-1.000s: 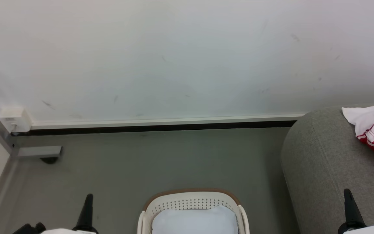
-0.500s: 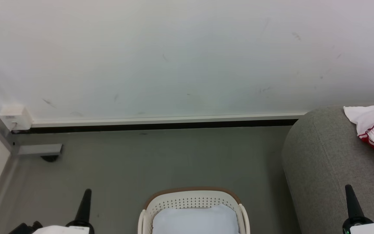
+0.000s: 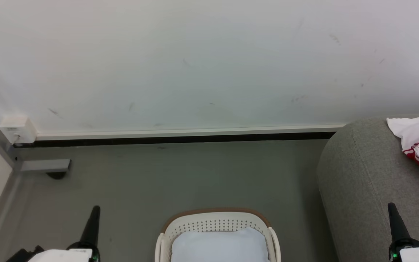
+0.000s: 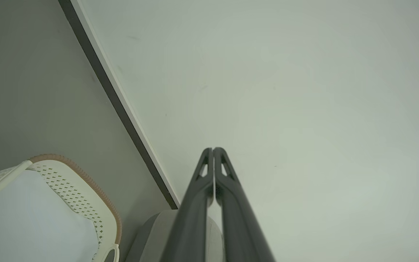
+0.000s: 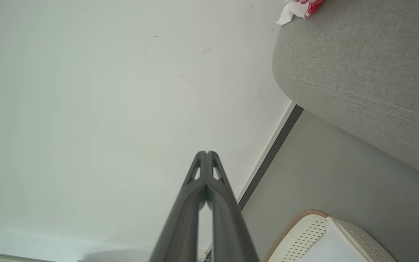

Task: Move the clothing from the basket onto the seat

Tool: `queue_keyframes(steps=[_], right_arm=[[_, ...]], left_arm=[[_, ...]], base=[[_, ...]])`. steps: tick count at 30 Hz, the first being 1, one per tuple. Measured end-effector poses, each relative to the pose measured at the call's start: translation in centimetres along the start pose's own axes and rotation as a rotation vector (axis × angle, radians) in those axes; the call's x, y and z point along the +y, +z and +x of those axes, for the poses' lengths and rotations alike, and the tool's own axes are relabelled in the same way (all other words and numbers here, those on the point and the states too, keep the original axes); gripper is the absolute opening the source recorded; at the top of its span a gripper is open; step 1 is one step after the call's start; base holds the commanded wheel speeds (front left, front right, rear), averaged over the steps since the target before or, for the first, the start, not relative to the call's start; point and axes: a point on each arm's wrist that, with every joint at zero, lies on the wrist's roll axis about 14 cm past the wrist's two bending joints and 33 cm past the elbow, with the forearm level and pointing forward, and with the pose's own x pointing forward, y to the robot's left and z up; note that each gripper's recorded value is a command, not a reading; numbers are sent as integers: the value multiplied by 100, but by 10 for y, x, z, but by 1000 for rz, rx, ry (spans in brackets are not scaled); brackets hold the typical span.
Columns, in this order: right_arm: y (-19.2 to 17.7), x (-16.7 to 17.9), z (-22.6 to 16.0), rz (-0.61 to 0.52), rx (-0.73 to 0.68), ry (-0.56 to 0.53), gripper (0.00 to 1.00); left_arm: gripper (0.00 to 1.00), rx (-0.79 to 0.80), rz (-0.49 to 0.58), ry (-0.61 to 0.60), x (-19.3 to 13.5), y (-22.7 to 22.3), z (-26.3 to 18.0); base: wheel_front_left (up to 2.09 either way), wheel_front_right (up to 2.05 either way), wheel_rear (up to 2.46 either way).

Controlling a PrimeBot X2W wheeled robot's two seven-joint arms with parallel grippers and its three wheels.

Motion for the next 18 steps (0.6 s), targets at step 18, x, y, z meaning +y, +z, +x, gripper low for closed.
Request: queue_keyframes(steps=[18], right_arm=[[0,9,6,155,12,33,0]], left_arm=[[0,1,-148,-35,-8,5,4]], base=[[0,0,0]])
